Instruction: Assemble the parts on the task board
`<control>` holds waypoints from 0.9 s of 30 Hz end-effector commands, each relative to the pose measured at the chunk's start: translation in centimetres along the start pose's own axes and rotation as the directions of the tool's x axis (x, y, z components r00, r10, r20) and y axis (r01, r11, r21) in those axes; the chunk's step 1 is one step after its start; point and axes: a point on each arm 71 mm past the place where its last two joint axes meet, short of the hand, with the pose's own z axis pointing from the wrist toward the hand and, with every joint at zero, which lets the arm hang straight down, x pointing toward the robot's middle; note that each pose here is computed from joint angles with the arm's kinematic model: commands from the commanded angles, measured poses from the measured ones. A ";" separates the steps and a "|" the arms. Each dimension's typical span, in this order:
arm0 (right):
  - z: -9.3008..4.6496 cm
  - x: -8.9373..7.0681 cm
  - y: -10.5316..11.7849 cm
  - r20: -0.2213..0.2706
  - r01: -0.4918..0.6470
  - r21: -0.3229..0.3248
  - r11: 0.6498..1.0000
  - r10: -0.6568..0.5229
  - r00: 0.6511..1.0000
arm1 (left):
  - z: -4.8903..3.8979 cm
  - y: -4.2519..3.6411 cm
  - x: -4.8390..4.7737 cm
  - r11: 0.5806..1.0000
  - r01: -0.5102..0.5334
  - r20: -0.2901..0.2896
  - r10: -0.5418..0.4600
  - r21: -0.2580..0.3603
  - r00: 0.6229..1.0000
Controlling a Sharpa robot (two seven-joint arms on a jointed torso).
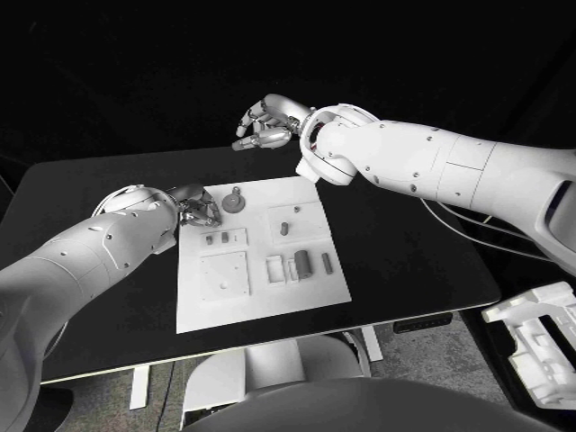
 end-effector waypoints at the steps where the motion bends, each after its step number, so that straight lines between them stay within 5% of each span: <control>1: 0.0 0.0 0.1 -0.001 0.004 -0.007 1.000 -0.005 1.000 | 0.04 -0.08 0.13 1.000 0.004 -0.007 -0.004 -0.003 1.000; 27: 0.0 -0.1 0.0 -0.001 0.006 -0.004 1.000 -0.006 1.000 | -0.02 0.04 -0.01 1.000 0.016 0.007 -0.016 0.001 1.000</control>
